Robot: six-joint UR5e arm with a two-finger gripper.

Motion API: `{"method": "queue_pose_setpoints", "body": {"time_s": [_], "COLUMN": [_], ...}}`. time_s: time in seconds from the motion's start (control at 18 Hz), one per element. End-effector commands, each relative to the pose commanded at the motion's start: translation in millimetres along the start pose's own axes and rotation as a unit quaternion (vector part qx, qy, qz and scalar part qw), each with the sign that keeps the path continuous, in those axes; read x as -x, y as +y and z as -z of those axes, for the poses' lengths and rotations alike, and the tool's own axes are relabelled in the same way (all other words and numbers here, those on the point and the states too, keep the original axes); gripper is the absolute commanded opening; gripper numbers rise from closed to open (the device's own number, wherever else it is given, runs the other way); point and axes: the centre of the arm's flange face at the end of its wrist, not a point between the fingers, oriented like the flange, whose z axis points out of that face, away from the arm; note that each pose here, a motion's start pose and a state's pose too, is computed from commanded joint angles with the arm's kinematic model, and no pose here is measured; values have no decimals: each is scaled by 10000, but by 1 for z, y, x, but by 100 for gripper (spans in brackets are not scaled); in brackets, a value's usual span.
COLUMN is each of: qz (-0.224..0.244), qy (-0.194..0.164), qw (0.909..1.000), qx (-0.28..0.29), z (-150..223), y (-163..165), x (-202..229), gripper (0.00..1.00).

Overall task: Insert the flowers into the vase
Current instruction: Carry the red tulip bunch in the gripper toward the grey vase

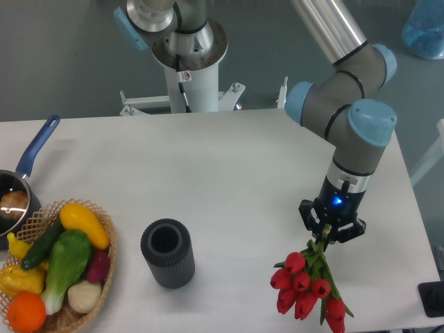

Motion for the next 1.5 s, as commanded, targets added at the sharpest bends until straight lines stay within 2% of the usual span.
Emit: {"method": "queue_pose_setpoints", "body": {"time_s": [0.44, 0.61, 0.78, 0.89, 1.0, 1.11, 1.33, 1.5], "qz": [40, 17, 43, 22, -112, -195, -339, -529], "qy": [92, 221, 252, 396, 517, 610, 926, 1044], "qw": [9997, 9982, 9951, 9881, 9773, 9709, 9479, 9406], "qx": [-219, -550, -951, -1484, -2051, -2309, -3029, -3187], "z": [2, 6, 31, 47, 64, 75, 100, 111], "y": [-5, -14, -31, -46, -61, -72, -91, -111], "x": [-2, -6, -13, -19, -26, -33, -48, -71], "gripper": [20, 20, 20, 20, 20, 20, 20, 20]}}
